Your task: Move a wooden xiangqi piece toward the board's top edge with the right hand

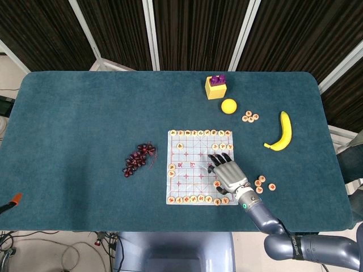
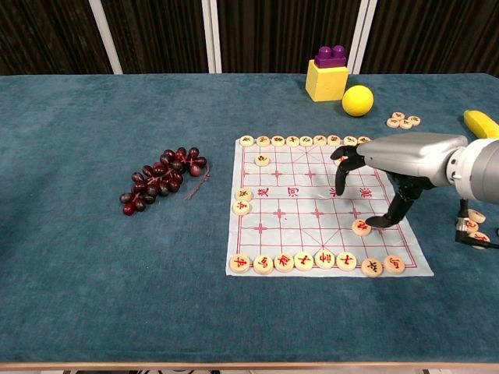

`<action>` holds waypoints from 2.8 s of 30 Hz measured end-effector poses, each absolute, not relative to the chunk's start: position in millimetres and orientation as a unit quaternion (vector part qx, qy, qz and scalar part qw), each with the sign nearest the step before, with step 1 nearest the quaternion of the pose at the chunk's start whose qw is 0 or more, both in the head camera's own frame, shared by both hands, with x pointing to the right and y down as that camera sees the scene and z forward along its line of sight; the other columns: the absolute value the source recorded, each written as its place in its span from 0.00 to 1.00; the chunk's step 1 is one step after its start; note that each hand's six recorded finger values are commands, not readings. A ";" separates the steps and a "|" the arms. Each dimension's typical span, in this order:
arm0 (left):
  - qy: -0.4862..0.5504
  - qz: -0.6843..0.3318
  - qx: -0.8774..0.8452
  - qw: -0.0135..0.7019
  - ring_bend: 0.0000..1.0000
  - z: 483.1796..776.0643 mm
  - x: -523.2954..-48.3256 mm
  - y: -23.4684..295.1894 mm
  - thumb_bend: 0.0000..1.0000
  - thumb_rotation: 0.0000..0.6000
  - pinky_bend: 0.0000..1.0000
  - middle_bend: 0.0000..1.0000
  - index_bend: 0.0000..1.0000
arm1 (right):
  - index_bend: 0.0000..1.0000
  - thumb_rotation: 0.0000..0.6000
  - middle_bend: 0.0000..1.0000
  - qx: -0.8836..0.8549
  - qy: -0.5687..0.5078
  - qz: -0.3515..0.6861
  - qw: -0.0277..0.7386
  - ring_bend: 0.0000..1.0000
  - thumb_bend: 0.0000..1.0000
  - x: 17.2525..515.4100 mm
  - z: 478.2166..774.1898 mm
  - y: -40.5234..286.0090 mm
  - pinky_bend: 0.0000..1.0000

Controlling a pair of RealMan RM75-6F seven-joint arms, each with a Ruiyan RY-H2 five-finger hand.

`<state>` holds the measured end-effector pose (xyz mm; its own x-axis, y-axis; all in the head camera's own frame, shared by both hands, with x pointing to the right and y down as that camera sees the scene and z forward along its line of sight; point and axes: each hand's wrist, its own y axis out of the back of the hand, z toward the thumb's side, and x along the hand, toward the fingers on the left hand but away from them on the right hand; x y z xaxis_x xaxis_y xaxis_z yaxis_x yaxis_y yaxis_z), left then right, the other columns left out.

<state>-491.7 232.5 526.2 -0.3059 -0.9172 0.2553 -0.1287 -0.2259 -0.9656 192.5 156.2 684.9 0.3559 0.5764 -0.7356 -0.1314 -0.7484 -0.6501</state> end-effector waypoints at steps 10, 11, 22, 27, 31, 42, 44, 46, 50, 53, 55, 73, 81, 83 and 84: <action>0.529 -0.609 -0.493 0.325 0.00 526.6 -490.5 232.7 0.03 1.00 0.04 0.00 0.02 | 0.37 1.00 0.00 -0.756 -0.143 0.553 0.320 0.00 0.37 199.9 691.6 160.2 0.02; 0.529 -0.609 -0.493 0.325 0.00 526.6 -490.4 232.6 0.03 1.00 0.04 0.00 0.02 | 0.38 1.00 0.00 -0.756 -0.143 0.553 0.320 0.00 0.37 200.0 692.6 160.4 0.02; 0.532 -0.609 -0.491 0.326 0.00 525.7 -491.4 231.9 0.03 1.00 0.04 0.00 0.02 | 0.40 1.00 0.00 -0.756 -0.138 0.558 0.314 0.00 0.37 202.4 703.0 165.2 0.02; 0.532 -0.608 -0.490 0.326 0.00 525.6 -491.5 231.7 0.03 1.00 0.04 0.00 0.02 | 0.40 1.00 0.00 -0.756 -0.137 0.560 0.312 0.00 0.37 203.1 706.7 166.0 0.02; 0.532 -0.608 -0.490 0.326 0.00 525.7 -491.6 231.3 0.03 1.00 0.04 0.00 0.02 | 0.40 1.00 0.00 -0.755 -0.137 0.562 0.310 0.00 0.37 203.7 709.7 166.7 0.02; 0.533 -0.609 -0.490 0.325 0.00 526.0 -492.0 231.0 0.03 1.00 0.04 0.00 0.02 | 0.43 1.00 0.00 -0.755 -0.137 0.561 0.310 0.00 0.37 200.5 712.2 166.2 0.02; 0.533 -0.608 -0.490 0.325 0.00 526.0 -491.8 230.7 0.03 1.00 0.04 0.00 0.02 | 0.43 1.00 0.00 -0.755 -0.137 0.562 0.310 0.00 0.37 199.9 712.8 165.9 0.02; 0.533 -0.608 -0.490 0.325 0.00 526.0 -491.7 230.6 0.03 1.00 0.04 0.00 0.02 | 0.43 1.00 0.00 -0.754 -0.138 0.562 0.311 0.00 0.37 199.3 713.2 165.5 0.02; 0.532 -0.609 -0.491 0.325 0.00 526.5 -491.8 230.8 0.03 1.00 0.04 0.00 0.02 | 0.44 1.00 0.00 -0.754 -0.141 0.563 0.308 0.00 0.37 199.2 714.4 164.9 0.02; 0.532 -0.608 -0.491 0.325 0.00 526.3 -491.6 230.5 0.03 1.00 0.04 0.00 0.02 | 0.44 1.00 0.00 -0.753 -0.141 0.565 0.305 0.00 0.37 199.8 715.8 164.6 0.02; 0.533 -0.608 -0.490 0.325 0.00 526.3 -491.8 230.4 0.03 1.00 0.04 0.00 0.02 | 0.44 1.00 0.00 -0.753 -0.139 0.566 0.307 0.00 0.37 200.3 716.6 164.8 0.02; 0.532 -0.609 -0.490 0.325 0.00 526.6 -491.4 230.4 0.03 1.00 0.04 0.00 0.02 | 0.48 1.00 0.00 -0.754 -0.134 0.566 0.305 0.01 0.37 196.6 719.2 166.4 0.04; 0.532 -0.609 -0.490 0.325 0.00 526.4 -491.5 230.1 0.03 1.00 0.04 0.00 0.02 | 0.50 1.00 0.00 -0.755 -0.138 0.564 0.305 0.01 0.37 193.6 719.8 165.6 0.04; 0.533 -0.609 -0.490 0.325 0.00 526.3 -491.3 230.1 0.03 1.00 0.04 0.00 0.02 | 0.51 1.00 0.00 -0.755 -0.139 0.564 0.305 0.01 0.37 193.3 719.6 165.4 0.04; 0.533 -0.609 -0.490 0.325 0.00 526.2 -491.3 230.1 0.03 1.00 0.04 0.00 0.02 | 0.51 1.00 0.00 -0.755 -0.139 0.563 0.305 0.01 0.37 193.2 719.3 165.2 0.04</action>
